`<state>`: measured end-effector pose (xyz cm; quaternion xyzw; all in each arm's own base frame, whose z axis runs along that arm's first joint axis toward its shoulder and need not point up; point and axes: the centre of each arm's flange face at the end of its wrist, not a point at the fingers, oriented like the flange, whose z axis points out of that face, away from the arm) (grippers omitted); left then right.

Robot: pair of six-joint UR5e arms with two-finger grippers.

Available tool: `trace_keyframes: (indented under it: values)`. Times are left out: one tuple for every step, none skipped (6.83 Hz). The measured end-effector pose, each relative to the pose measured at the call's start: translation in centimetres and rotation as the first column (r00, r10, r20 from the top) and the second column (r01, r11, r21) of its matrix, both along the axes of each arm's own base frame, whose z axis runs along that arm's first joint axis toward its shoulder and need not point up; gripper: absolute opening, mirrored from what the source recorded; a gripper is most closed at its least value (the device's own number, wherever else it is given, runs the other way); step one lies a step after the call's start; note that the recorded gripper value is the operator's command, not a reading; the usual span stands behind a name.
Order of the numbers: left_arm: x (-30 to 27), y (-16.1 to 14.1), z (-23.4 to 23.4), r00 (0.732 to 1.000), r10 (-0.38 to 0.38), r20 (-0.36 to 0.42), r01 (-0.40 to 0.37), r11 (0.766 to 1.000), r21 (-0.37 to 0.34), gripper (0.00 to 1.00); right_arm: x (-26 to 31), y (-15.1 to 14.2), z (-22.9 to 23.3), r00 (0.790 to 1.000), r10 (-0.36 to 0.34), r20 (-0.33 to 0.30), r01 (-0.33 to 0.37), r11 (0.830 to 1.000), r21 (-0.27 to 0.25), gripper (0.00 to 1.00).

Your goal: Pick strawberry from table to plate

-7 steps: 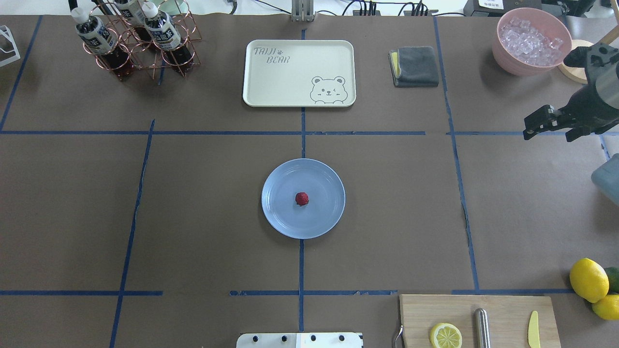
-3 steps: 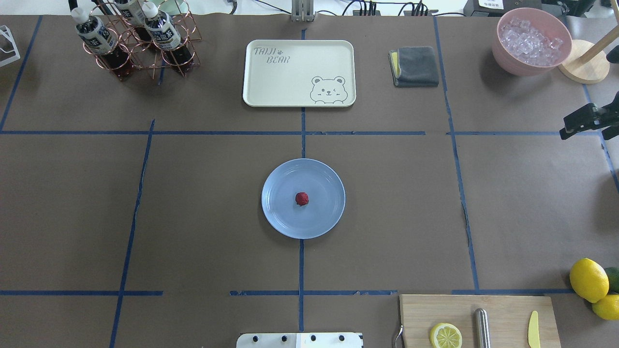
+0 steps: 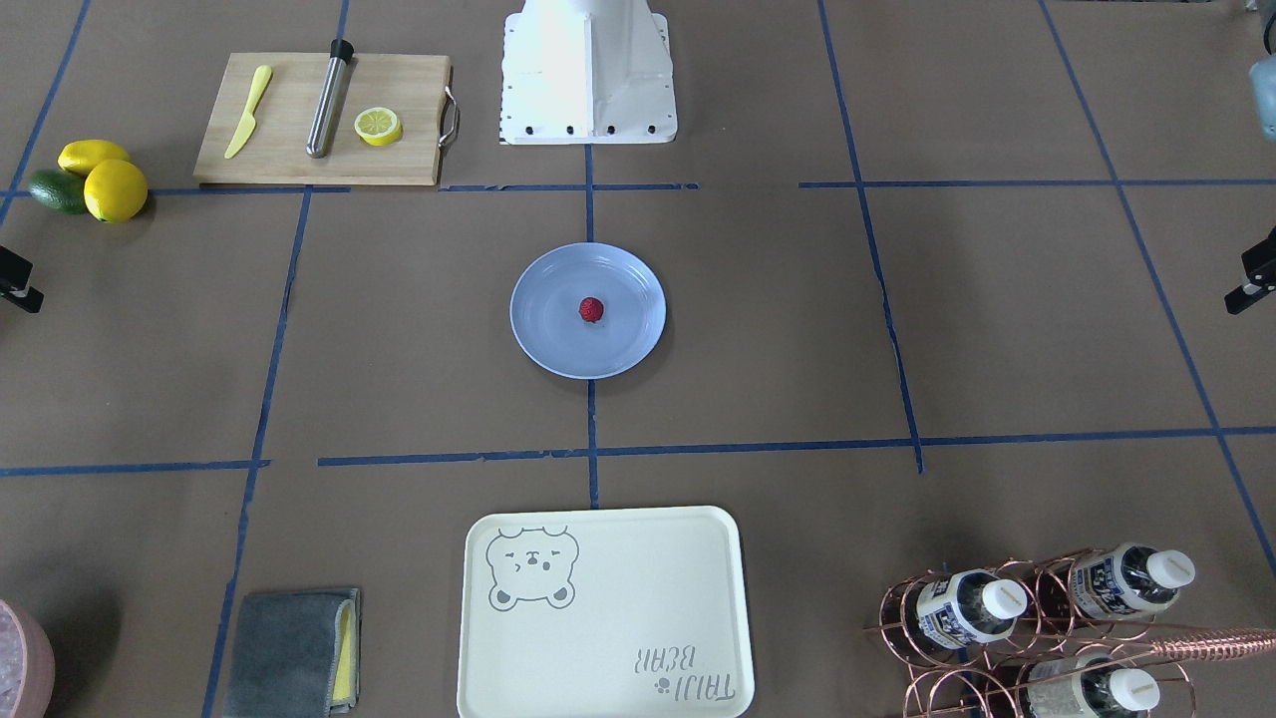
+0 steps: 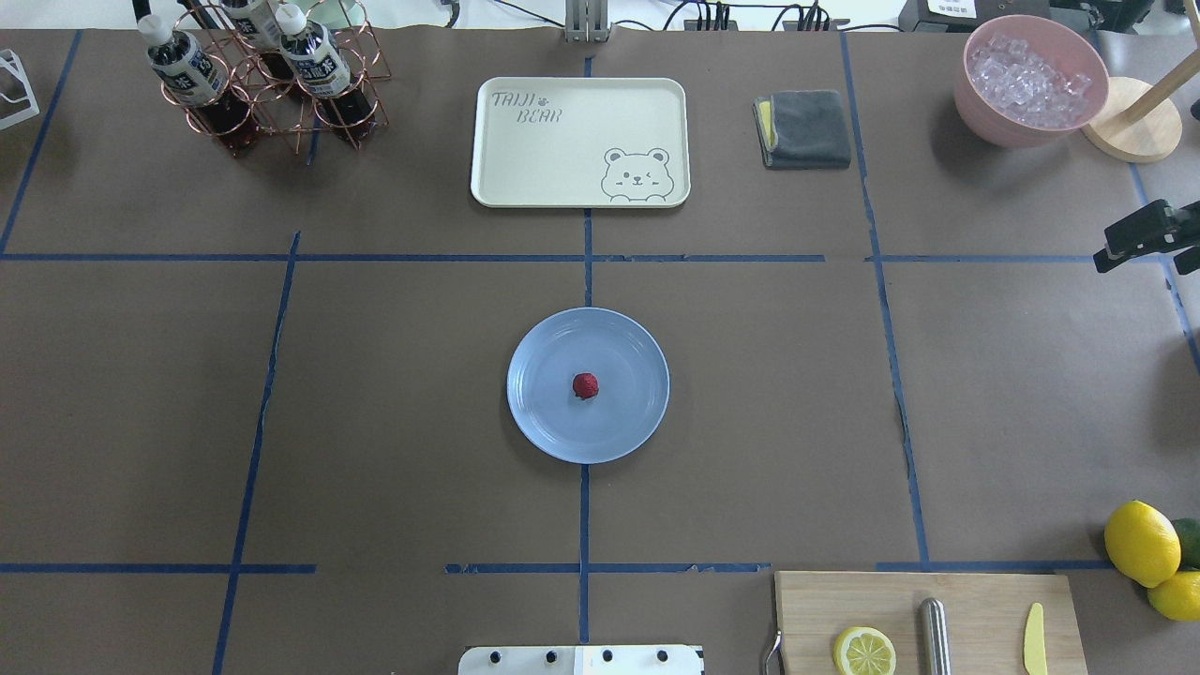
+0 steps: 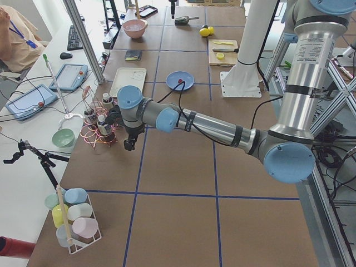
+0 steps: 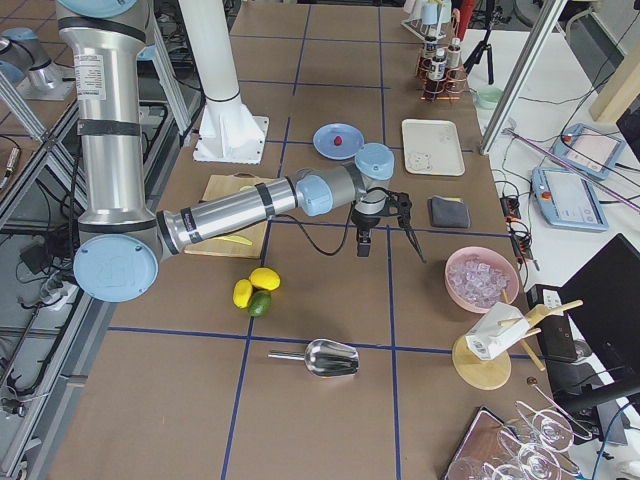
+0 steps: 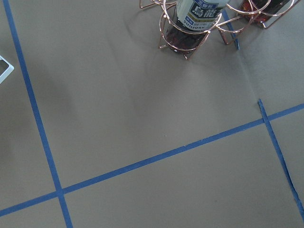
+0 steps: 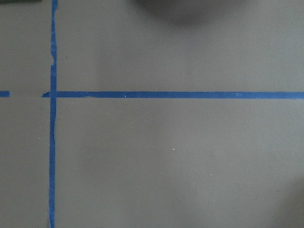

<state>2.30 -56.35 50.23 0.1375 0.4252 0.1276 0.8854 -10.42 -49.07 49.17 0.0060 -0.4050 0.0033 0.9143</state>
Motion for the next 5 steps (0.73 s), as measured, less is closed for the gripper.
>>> trace_keyframes:
  values:
    - [0.02,-0.12,0.62,1.000,-0.001,-0.002,0.001,1.000,0.012,1.00,-0.02,-0.08,0.13,1.000,0.000,0.001,0.000,1.000,-0.002,1.00]
    - [0.07,-0.24,0.98,1.000,-0.003,-0.005,0.003,1.000,0.020,1.00,-0.08,-0.29,0.44,1.000,0.001,0.001,-0.001,1.000,-0.006,1.00]
    - [0.11,-0.31,1.06,1.000,-0.004,-0.006,0.004,1.000,0.024,1.00,-0.16,-0.53,0.66,1.000,0.002,-0.001,-0.002,1.000,-0.010,1.00]
    - [0.14,-0.37,0.98,1.000,-0.004,-0.008,0.004,1.000,0.027,1.00,-0.19,-0.64,0.78,1.000,0.003,-0.002,-0.003,1.000,-0.012,1.00]
    - [0.16,-0.40,0.93,1.000,-0.003,-0.008,0.003,1.000,0.030,1.00,-0.19,-0.66,0.87,1.000,0.003,-0.003,-0.003,1.000,-0.013,1.00]
